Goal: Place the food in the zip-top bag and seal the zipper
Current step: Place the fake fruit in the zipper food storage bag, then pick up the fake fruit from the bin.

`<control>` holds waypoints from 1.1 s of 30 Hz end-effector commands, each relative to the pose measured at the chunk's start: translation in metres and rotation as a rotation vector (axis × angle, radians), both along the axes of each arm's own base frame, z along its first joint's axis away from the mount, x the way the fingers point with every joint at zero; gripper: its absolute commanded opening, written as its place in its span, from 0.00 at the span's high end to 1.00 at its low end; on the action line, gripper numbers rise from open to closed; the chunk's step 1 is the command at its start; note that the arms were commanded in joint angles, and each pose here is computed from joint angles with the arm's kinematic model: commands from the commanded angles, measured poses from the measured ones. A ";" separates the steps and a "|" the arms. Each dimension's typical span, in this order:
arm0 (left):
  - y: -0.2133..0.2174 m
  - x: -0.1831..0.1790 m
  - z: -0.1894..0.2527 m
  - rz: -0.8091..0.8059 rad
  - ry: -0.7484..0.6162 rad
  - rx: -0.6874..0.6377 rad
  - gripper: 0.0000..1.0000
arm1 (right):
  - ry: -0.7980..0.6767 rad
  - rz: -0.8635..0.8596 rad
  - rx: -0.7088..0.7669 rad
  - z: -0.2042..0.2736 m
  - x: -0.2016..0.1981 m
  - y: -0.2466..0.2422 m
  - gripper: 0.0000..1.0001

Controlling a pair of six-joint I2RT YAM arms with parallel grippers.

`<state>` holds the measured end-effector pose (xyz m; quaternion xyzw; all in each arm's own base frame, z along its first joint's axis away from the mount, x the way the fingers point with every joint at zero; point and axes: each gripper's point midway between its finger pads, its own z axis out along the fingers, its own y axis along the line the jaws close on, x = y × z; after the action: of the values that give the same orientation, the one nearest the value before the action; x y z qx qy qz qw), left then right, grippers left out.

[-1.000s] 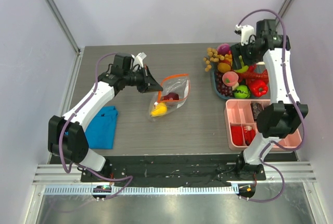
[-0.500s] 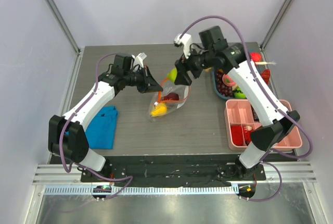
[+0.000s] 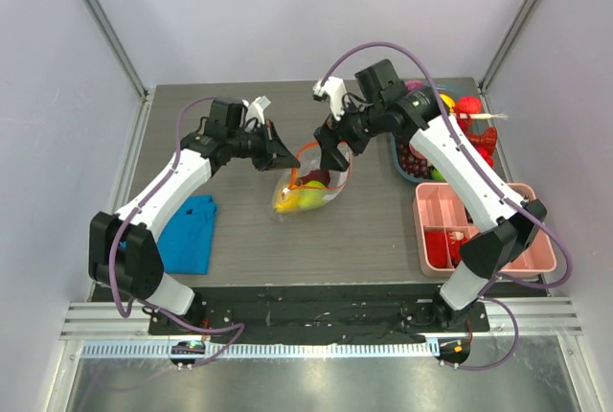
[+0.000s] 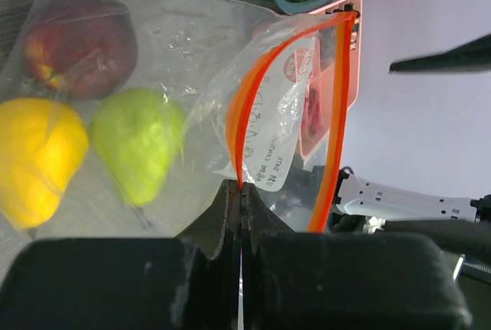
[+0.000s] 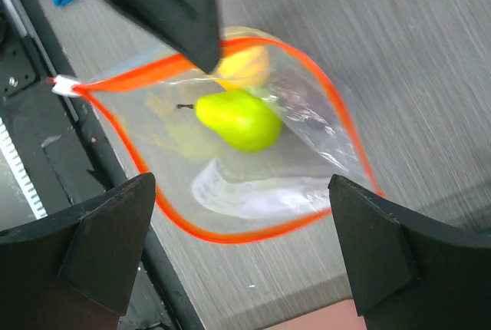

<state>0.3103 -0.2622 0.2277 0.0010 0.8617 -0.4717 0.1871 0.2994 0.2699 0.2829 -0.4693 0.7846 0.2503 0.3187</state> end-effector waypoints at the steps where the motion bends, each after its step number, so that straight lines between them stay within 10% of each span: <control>1: -0.003 0.004 0.019 -0.014 -0.059 -0.016 1.00 | -0.051 -0.170 0.085 0.036 0.034 -0.041 0.00; 13: -0.004 0.005 0.020 -0.012 -0.060 -0.026 1.00 | 0.000 -0.712 -0.241 -0.046 0.109 -0.245 0.00; 33: -0.004 0.006 0.017 -0.016 -0.053 -0.019 1.00 | 0.090 -0.797 -0.416 -0.145 0.152 -0.269 0.00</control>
<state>0.3115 -0.2626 0.2304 0.0023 0.8605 -0.4726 0.1904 0.4336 0.0042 0.1309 -0.1797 0.9579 -0.0080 0.2236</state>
